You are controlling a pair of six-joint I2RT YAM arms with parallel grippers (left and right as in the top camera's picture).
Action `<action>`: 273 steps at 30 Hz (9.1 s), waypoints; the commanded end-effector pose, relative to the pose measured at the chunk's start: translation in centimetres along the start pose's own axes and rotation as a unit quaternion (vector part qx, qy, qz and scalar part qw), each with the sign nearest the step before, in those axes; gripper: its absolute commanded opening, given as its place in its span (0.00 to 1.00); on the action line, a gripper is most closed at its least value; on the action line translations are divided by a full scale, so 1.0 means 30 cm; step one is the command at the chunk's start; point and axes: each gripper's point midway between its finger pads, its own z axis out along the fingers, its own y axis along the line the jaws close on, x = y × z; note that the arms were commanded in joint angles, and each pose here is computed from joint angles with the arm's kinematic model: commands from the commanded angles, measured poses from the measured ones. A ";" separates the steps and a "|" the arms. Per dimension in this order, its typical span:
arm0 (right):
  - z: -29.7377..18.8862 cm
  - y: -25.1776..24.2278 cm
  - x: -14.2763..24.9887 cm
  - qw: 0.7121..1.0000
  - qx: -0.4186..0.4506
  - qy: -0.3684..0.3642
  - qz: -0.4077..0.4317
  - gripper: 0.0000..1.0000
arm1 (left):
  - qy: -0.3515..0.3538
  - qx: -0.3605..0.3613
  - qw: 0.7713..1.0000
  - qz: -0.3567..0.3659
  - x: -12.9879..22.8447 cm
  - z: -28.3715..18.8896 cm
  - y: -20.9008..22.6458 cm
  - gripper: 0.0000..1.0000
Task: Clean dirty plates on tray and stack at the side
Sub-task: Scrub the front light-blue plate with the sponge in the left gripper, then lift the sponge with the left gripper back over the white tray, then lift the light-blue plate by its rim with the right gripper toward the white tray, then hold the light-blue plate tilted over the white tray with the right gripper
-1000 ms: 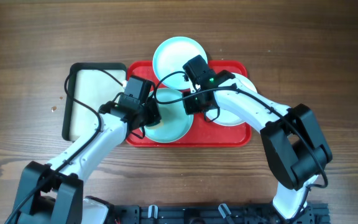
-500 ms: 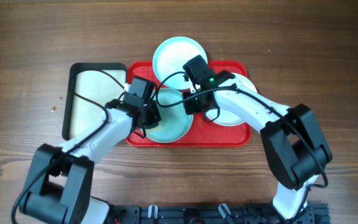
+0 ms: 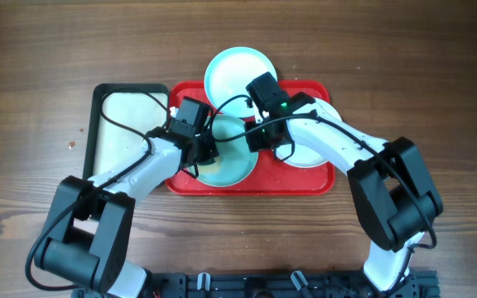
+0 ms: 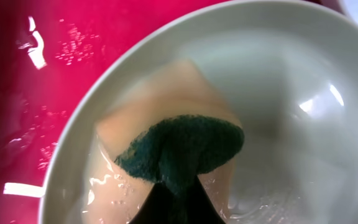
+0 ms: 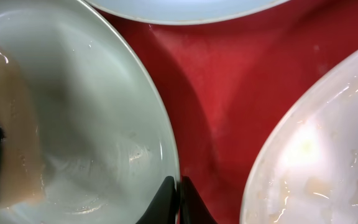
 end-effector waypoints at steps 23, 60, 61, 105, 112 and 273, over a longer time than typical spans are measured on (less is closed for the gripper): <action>0.002 0.074 0.008 0.999 -0.048 0.011 -0.018 0.04 | -0.007 0.176 0.984 0.038 -0.069 -0.168 -0.230 0.04; 0.002 0.074 0.009 0.999 -0.048 0.011 -0.018 0.04 | 0.058 0.039 0.997 0.021 0.049 0.031 -0.029 0.04; 0.002 0.074 0.009 0.999 -0.048 0.011 -0.018 0.05 | 0.057 0.049 0.997 0.026 0.050 0.031 -0.050 0.04; 0.007 0.053 0.008 0.999 -0.030 0.010 -0.015 0.44 | -0.156 -0.105 0.975 -0.115 -0.222 -0.468 0.432 0.04; 0.063 0.035 0.032 0.999 -0.023 0.031 0.015 0.16 | -0.147 -0.130 0.974 -0.114 -0.239 -0.451 0.524 0.04; -0.437 0.729 -0.586 0.703 0.170 -0.543 -0.427 0.04 | -0.129 -0.129 0.973 -0.139 -0.256 -0.394 0.597 0.04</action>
